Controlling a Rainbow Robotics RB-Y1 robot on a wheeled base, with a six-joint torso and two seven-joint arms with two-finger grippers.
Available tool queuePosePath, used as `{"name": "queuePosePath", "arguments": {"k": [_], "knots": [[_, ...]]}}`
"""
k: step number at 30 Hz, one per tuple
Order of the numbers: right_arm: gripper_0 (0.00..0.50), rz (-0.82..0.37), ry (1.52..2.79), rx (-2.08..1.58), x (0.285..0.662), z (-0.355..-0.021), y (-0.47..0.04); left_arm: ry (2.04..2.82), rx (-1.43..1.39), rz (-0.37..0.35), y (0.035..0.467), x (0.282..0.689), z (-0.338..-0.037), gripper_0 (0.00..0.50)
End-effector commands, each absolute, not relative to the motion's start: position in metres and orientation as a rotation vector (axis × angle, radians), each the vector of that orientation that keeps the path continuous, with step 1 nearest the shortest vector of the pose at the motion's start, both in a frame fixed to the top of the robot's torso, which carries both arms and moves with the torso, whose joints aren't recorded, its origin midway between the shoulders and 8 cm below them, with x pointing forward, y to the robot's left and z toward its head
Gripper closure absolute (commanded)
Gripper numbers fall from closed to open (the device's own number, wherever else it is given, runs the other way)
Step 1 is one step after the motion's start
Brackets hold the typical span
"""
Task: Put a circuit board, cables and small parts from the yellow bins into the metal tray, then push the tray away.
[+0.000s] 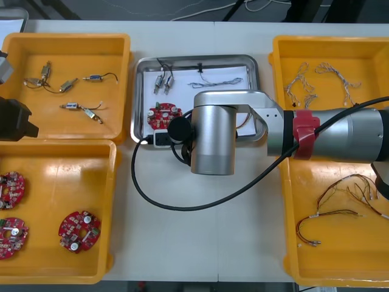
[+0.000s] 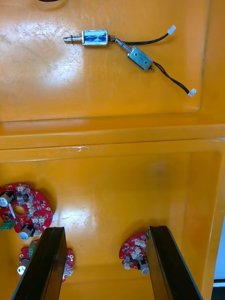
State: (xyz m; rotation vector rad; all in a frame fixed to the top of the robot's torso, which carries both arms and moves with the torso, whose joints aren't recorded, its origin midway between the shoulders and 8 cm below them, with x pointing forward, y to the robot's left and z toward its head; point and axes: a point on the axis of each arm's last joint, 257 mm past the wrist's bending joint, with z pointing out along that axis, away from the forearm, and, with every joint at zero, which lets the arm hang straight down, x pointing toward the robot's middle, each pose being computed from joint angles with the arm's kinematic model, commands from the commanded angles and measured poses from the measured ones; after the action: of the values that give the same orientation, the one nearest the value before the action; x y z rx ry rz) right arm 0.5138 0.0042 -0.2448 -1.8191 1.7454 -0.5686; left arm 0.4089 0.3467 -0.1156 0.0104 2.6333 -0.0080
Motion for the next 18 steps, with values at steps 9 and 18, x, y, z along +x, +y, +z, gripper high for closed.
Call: {"name": "queuePosePath", "arguments": {"k": [9,18], "knots": [[0.5,-0.692,1.661,-1.799,0.564,-0.208,-0.014,2.599,0.069,0.063,0.361,0.407,-0.101,0.0],[0.5,-0.676,1.616,-1.765,0.587,-0.196,-0.01,2.599,0.069,0.063,0.361,0.407,-0.101,0.0]]}}
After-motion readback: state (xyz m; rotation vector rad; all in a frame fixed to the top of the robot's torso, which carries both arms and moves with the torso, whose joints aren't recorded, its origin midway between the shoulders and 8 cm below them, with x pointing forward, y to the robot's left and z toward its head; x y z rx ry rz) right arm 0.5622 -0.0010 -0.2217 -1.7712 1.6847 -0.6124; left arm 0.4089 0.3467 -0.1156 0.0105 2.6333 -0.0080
